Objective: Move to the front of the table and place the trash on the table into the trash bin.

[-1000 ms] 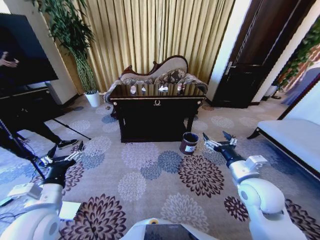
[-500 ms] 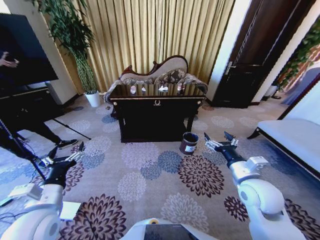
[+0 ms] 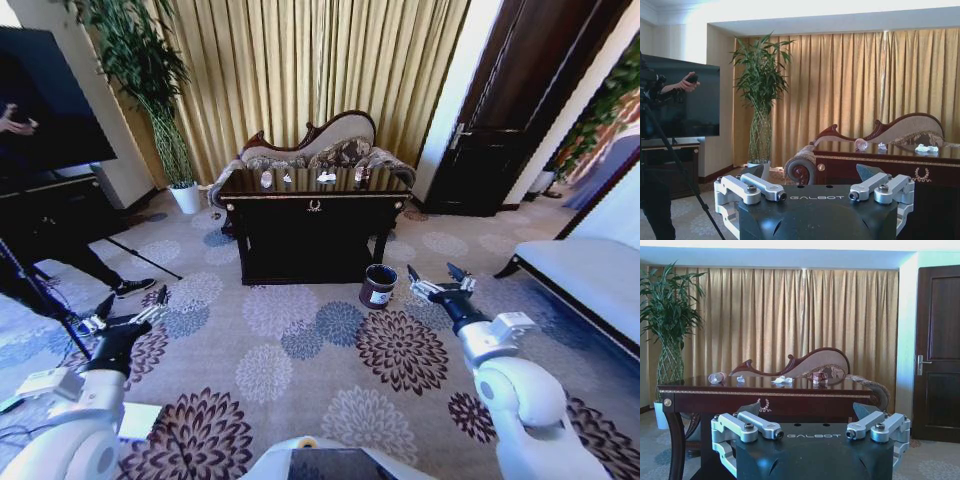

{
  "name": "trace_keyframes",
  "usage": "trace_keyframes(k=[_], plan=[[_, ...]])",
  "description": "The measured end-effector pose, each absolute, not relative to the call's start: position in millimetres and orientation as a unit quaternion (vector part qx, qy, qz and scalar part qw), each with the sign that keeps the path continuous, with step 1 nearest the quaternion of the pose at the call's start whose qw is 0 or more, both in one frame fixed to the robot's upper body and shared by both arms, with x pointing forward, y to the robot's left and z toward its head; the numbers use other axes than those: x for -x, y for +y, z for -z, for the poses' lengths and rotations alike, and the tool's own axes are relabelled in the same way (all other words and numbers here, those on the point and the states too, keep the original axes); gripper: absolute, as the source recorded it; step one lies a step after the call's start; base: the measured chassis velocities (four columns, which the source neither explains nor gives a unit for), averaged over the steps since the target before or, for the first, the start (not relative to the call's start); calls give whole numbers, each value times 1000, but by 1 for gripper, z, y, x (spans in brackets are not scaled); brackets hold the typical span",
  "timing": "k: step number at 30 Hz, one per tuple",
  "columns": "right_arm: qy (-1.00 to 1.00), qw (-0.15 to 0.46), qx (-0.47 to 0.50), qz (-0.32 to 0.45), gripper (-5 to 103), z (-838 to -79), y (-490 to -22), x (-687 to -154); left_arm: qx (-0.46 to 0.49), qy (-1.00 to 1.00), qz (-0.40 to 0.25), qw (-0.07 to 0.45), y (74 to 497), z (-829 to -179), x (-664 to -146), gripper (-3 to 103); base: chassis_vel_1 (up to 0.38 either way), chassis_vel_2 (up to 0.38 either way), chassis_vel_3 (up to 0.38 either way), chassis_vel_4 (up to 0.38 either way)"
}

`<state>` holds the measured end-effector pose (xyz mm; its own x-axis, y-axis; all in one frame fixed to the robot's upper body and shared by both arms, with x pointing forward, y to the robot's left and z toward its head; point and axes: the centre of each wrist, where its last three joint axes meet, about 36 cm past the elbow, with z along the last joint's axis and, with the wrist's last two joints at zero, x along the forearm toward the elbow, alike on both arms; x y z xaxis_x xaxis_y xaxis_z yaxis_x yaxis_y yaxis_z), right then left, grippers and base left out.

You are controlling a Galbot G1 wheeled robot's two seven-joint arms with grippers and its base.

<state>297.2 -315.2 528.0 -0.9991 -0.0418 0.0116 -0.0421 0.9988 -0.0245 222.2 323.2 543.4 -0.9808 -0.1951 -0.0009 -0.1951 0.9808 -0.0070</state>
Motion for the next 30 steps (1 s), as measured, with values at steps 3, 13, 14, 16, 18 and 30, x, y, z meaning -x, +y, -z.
trace_keyframes(k=[3, 13, 14, 16, 18, 30], plan=[[-1000, 6, -21, -12, 100, -528, -315, -297, 98, 995, 4, 1, 323, -543, -222, 100, 0, 0, 0, 0], [-1000, 8, -21, -10, 100, -527, -315, -297, 98, 995, 6, 0, 323, -543, -222, 100, 0, 0, 0, 0], [-1000, 8, -23, -10, 100, -527, -315, -297, 98, 995, 6, 0, 323, -543, -222, 100, 0, 0, 0, 0], [-1000, 8, -23, -10, 100, -527, -315, -297, 97, 995, 6, 0, 323, -543, -222, 100, 0, 0, 0, 0], [-1000, 7, -24, -10, 100, -528, -315, -297, 97, 995, 7, 0, 322, -543, -222, 100, 0, 0, 0, 0], [-1000, 8, -27, -9, 100, -526, -314, -297, 98, 995, 8, -1, 322, -542, -221, 100, -2, 3, 4, 0]])
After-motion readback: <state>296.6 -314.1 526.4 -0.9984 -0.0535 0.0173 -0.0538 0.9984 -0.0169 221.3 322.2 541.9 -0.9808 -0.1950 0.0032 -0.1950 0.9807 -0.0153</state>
